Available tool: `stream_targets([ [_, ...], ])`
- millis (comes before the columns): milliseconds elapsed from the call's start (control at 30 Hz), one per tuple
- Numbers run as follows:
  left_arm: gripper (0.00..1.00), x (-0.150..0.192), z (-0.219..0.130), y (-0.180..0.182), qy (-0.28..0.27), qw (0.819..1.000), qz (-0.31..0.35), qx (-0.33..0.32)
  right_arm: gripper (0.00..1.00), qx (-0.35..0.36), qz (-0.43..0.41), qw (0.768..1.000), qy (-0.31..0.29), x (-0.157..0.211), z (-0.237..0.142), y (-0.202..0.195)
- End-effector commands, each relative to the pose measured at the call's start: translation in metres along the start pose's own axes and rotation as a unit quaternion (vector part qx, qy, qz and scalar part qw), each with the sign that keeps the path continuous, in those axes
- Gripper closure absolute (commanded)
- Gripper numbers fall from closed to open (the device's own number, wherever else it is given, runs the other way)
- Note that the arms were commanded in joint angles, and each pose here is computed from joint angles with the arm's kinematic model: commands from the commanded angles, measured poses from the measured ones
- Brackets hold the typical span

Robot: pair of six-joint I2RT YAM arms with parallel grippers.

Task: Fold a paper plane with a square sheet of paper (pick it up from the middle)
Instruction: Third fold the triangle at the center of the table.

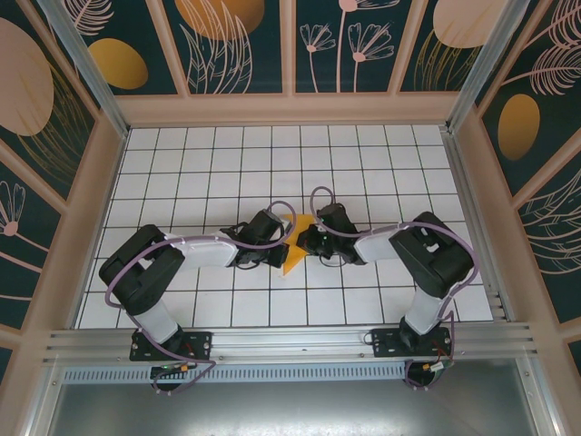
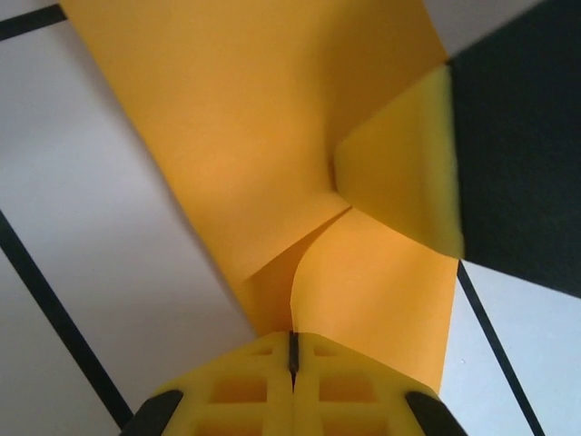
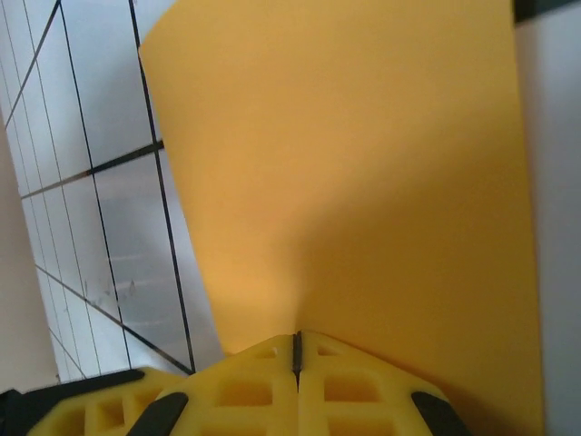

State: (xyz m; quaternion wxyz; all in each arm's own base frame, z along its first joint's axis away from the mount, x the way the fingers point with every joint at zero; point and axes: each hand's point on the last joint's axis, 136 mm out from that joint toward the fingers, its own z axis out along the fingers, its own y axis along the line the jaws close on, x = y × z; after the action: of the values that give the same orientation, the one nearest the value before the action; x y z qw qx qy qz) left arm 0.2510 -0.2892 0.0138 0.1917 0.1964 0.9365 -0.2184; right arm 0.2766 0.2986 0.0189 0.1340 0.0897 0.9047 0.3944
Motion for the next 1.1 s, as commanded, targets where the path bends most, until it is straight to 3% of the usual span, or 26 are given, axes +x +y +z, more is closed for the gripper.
stream_targets([
  [0,0.99,0.020,0.005,0.019,0.041,0.998,0.001,-0.042,1.00,0.041,-0.004,0.999,0.009,0.009,0.008,-0.017],
  [67,0.88,0.010,-0.004,0.020,0.024,0.998,-0.002,-0.055,1.00,0.052,-0.006,0.999,0.010,0.011,0.009,-0.020],
  [133,0.86,0.001,-0.016,0.020,0.009,0.998,-0.002,-0.067,1.00,0.061,-0.005,0.998,0.011,0.015,0.009,-0.026],
  [233,0.72,-0.012,-0.038,0.024,-0.017,0.995,-0.018,-0.094,1.00,0.061,0.006,0.998,0.009,0.019,0.008,-0.033],
  [300,0.69,-0.019,-0.052,0.024,-0.033,0.994,-0.032,-0.101,1.00,0.061,0.009,0.998,0.009,0.019,0.009,-0.033],
  [367,0.77,-0.026,-0.063,0.012,-0.046,0.995,-0.035,-0.076,1.00,0.061,0.016,0.998,0.005,0.019,0.008,-0.033],
  [467,0.86,-0.032,-0.073,-0.032,-0.052,0.997,-0.022,0.046,1.00,0.060,0.035,0.998,-0.002,0.019,0.007,-0.033],
  [567,0.90,-0.022,-0.070,-0.072,-0.010,0.987,-0.004,0.163,1.00,0.053,0.042,0.998,-0.005,0.019,0.006,-0.031],
  [633,0.93,-0.012,-0.060,-0.081,0.023,0.981,-0.007,0.193,1.00,0.055,0.043,0.998,-0.007,0.019,0.006,-0.031],
  [900,0.97,0.002,-0.020,-0.056,0.060,0.988,-0.034,0.139,1.00,0.059,0.045,0.997,-0.007,0.020,0.007,-0.035],
  [1067,0.99,0.004,-0.006,-0.028,0.056,0.996,-0.036,0.064,1.00,0.060,0.044,0.997,-0.005,0.022,0.007,-0.035],
])
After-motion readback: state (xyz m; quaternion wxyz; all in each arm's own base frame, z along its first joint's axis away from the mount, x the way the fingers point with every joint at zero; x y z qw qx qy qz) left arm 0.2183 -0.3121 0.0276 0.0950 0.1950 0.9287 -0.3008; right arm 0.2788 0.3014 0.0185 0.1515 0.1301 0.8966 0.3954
